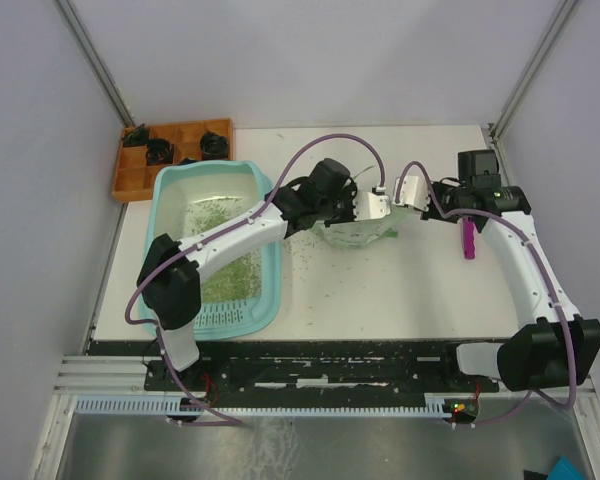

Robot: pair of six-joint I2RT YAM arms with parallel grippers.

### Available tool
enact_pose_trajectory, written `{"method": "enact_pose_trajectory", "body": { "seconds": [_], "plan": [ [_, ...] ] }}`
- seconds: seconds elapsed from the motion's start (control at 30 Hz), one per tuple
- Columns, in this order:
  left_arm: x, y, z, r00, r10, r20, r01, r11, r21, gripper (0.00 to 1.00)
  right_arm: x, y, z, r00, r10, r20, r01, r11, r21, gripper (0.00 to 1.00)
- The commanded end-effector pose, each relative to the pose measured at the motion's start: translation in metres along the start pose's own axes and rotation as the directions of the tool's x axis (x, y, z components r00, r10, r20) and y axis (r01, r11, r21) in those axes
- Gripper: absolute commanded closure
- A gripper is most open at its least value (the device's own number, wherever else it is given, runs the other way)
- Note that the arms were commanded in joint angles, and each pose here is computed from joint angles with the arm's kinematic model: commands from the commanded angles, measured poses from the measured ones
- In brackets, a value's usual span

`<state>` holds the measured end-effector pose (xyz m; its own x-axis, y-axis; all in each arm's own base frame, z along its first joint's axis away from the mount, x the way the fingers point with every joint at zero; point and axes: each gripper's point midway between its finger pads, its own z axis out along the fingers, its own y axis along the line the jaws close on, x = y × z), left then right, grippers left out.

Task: Fill the litter box with clean litter
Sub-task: Clamp the cat litter bag at the center of the board.

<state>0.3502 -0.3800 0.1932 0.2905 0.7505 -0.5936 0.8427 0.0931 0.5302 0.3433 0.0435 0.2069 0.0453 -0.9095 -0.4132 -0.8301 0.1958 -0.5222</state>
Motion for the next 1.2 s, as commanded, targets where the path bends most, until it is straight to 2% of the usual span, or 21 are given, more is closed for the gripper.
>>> {"method": "enact_pose_trajectory", "body": {
  "seconds": [0.0, 0.53, 1.17],
  "plan": [
    [-0.036, 0.01, -0.011, 0.994, -0.025, 0.102, 0.027, 0.999, -0.022, 0.97, -0.014, -0.03, -0.025, 0.997, -0.067, 0.024, 0.063, 0.985, 0.158, 0.98],
    [-0.036, 0.007, -0.013, 0.995, -0.027, 0.097, 0.029, 0.999, -0.019, 0.97, -0.018, -0.004, -0.018, 0.989, -0.132, 0.069, 0.129, 0.99, 0.05, 0.98],
    [-0.037, 0.009, -0.012, 0.995, -0.028, 0.092, 0.031, 0.999, -0.026, 0.97, -0.028, 0.008, -0.006, 0.983, -0.137, 0.125, 0.142, 0.989, -0.032, 0.98]
  ]
}}
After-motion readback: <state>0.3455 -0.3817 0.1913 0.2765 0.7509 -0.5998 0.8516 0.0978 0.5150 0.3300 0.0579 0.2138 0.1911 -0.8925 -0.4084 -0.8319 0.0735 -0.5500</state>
